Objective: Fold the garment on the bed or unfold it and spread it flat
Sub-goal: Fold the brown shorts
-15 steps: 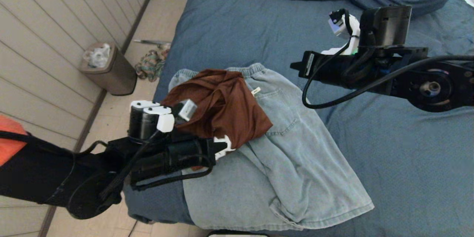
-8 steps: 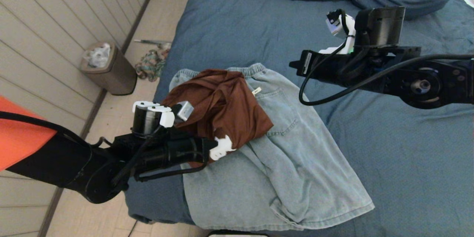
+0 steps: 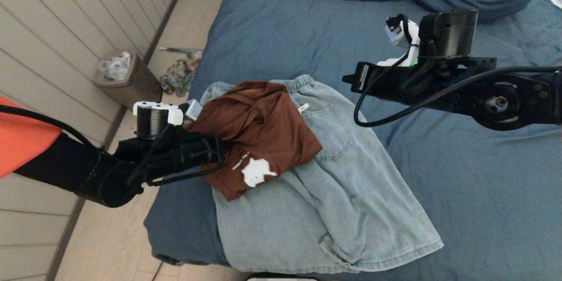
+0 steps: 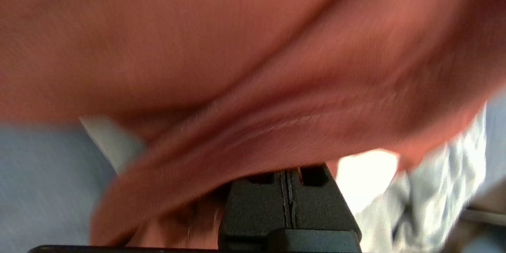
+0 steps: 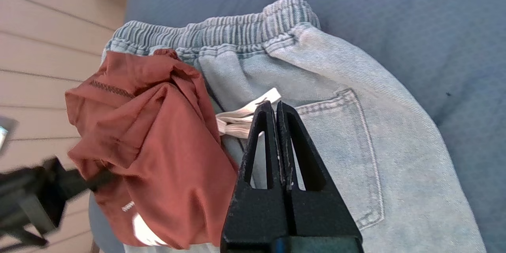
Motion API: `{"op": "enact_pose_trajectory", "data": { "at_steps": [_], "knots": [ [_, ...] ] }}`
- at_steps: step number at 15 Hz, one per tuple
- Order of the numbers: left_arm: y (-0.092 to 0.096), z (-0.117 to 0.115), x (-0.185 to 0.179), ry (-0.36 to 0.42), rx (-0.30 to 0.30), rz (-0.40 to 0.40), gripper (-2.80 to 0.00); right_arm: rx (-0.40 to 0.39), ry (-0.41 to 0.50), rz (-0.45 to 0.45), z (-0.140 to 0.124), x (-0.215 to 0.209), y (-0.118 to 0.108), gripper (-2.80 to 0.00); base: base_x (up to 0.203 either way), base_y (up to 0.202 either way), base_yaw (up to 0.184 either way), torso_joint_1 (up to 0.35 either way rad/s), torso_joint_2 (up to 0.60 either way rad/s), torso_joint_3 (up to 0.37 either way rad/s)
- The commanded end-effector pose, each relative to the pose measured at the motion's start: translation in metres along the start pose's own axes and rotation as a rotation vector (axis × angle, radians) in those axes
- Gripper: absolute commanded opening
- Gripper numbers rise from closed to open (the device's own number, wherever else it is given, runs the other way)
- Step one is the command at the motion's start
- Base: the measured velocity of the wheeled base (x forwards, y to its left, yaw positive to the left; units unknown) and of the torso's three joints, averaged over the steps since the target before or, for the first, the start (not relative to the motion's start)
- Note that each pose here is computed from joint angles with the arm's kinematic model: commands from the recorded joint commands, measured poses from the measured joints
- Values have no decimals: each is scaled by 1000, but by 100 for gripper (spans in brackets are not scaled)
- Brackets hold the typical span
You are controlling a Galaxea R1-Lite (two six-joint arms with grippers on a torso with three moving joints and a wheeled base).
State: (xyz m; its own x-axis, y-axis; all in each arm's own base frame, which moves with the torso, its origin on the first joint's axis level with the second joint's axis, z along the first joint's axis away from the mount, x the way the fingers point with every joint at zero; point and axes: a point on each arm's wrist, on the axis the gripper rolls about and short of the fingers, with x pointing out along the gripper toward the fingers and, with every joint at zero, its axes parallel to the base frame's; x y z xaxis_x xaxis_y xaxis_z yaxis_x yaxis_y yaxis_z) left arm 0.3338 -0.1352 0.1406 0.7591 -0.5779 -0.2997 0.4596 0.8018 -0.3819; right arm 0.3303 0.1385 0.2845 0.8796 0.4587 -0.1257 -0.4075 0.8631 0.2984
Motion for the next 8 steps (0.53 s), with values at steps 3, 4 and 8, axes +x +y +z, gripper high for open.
{"op": "enact_pose_trajectory", "data": {
  "at_steps": [3, 4, 8],
  "knots": [
    [1, 31, 18, -106, -6, 75, -280, 0, 8, 3, -3, 0, 1, -280, 0, 0, 0, 0, 0, 0],
    [1, 36, 24, -118, -5, 81, -280, 0, 10, 4, -3, 0, 2, -280, 0, 0, 0, 0, 0, 0],
    [-10, 79, 22, -197, 0, 95, -280, -1, 18, 3, -6, 1, 1, -280, 0, 0, 0, 0, 0, 0]
  ]
}}
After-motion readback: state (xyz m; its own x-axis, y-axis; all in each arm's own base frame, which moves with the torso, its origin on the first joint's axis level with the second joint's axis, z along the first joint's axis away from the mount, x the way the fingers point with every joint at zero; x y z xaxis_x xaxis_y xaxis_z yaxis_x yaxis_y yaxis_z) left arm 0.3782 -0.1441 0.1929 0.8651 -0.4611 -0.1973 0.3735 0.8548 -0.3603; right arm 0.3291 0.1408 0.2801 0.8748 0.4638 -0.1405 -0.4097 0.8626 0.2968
